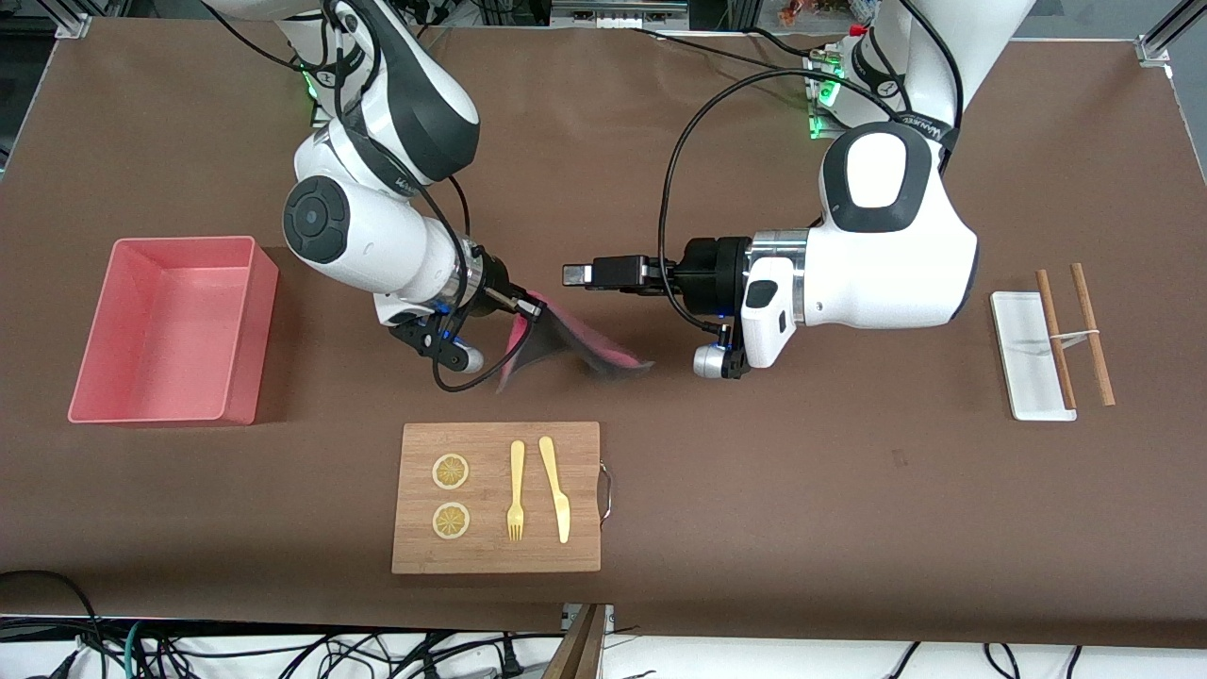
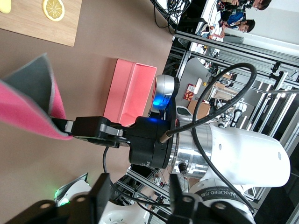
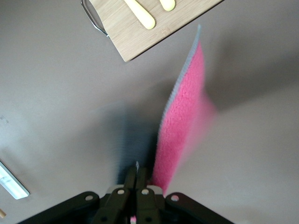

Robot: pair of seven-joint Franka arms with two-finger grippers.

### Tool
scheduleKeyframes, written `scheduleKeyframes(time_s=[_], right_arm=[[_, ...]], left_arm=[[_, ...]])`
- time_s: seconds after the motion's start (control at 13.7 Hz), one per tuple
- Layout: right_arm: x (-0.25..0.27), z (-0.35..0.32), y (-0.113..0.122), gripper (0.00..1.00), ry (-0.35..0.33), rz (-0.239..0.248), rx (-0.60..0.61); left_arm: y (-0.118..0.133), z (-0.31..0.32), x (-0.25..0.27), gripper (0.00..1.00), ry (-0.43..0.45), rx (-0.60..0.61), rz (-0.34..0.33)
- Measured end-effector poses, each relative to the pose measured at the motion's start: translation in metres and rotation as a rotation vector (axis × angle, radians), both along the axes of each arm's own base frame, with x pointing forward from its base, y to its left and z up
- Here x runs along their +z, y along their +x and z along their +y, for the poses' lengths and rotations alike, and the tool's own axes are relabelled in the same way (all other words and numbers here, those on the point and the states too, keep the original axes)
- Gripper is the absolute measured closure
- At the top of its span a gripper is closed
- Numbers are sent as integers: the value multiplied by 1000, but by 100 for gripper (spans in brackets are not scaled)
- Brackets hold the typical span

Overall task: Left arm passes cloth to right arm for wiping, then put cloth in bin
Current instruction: 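Grasp the cloth with the right gripper, then open the left gripper, then carry the cloth with the right gripper while the left gripper withdraws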

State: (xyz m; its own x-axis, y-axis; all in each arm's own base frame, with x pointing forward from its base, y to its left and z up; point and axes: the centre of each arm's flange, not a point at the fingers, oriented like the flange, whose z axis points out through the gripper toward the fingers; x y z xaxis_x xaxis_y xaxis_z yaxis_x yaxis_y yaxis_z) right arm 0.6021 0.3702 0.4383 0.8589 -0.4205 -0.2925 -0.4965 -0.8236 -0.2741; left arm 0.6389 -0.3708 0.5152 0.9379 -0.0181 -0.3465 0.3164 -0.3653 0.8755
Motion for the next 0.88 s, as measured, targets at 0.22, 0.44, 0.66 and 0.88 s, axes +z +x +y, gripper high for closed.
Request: scheduleKeyframes(time_s=[0.22, 0.44, 0.66, 0.88], right_arm=[[0, -3, 1, 98, -1, 2, -4], [-3, -17, 6, 98, -11, 15, 22], [-16, -43, 11, 98, -47, 56, 81], [-45, -75, 17, 98, -88, 133, 132]], left_arm=[[5, 9, 1, 3, 35, 6, -30], [8, 35, 11, 0, 253, -44, -167], [5, 72, 21, 0, 509, -122, -265], [16, 136, 18, 0, 641, -181, -292]])
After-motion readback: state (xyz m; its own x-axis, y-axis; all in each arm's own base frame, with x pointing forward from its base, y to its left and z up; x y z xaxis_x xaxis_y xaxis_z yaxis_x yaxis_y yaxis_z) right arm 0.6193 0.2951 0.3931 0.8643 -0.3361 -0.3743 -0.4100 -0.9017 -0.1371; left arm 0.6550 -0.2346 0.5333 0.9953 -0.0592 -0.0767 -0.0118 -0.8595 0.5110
